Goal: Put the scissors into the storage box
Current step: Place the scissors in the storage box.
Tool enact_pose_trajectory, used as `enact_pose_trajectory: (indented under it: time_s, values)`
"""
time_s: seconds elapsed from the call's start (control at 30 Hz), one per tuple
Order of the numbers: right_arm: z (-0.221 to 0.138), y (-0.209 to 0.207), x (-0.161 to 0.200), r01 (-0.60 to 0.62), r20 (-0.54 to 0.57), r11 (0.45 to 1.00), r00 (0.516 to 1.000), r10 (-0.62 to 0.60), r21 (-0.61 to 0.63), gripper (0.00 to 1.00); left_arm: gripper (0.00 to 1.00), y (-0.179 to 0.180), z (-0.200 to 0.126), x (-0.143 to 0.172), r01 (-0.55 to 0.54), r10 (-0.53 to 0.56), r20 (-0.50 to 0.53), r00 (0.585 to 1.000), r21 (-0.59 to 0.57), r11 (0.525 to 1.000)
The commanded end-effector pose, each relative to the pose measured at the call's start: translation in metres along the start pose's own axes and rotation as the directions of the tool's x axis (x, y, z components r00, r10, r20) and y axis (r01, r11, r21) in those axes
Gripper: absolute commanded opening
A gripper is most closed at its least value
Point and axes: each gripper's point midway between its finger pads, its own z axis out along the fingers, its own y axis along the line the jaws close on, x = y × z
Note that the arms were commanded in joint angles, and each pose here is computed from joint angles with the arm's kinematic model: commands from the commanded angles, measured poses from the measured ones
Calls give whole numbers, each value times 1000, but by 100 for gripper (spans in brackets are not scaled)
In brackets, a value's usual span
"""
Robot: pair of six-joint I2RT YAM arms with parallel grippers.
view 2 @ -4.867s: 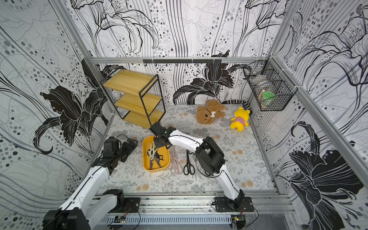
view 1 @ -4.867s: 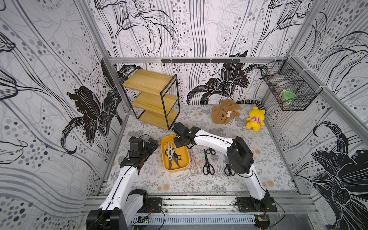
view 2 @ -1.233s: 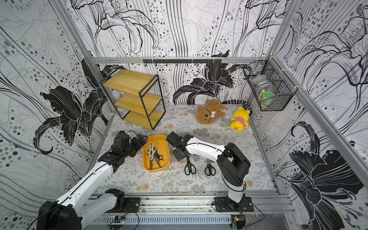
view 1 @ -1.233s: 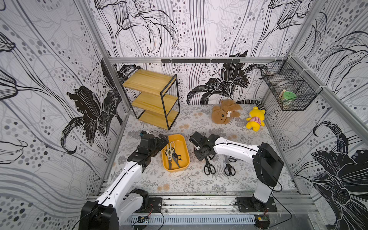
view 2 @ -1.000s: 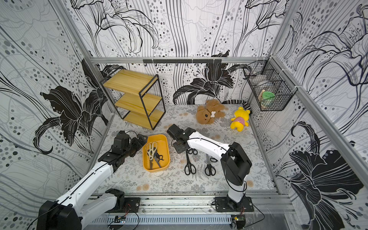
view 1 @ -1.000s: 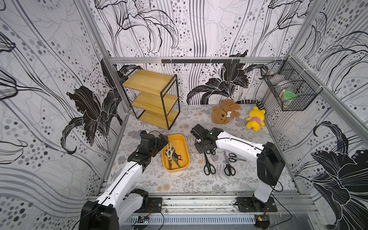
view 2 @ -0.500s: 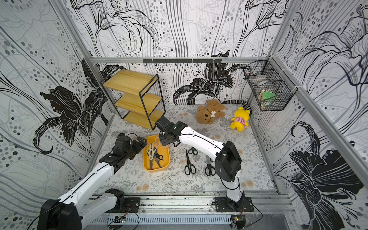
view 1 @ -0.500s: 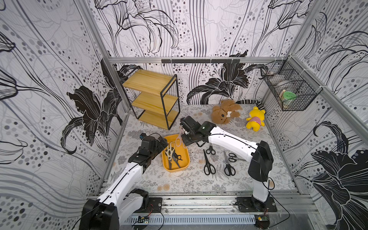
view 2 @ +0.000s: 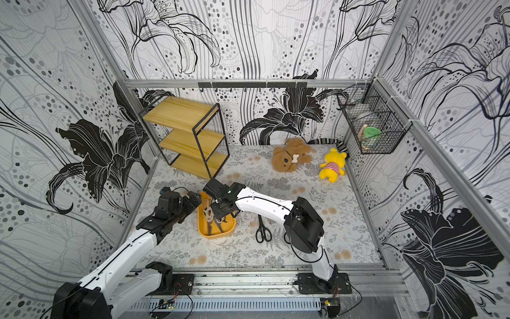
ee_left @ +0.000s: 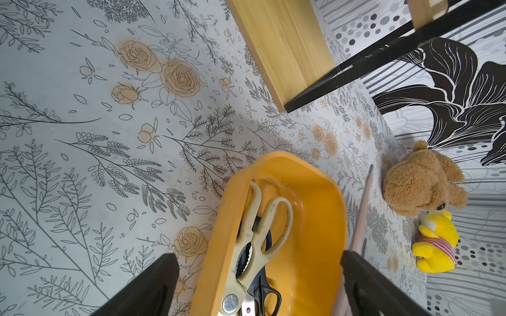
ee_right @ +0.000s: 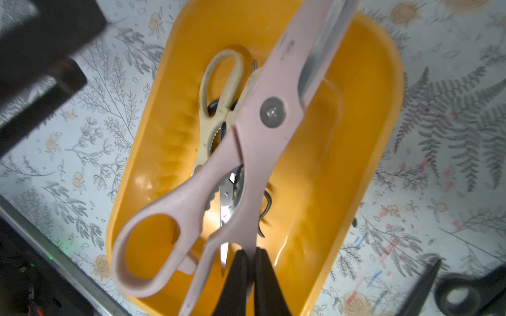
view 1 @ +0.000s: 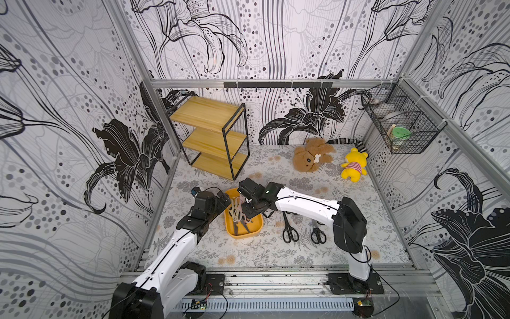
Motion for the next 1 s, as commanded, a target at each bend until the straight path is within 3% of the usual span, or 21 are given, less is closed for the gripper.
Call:
enact_pose_trajectory:
  time_s: [0.0,0.53,0.97]
  values:
    - [17,2,10,-15,-24,1000,1000,15,-1,0,97,7,-5,-9,18,-16,52,999,-28,999]
    - [52,-4,34,18,-103,999,995,-14,43,0,97,8,-12,-14,27,-25,80,997,-30,999]
    - [58,-7,39,22,-119,998,993,-14,63,13,97,8,-13,-14,28,-25,83,996,-28,999]
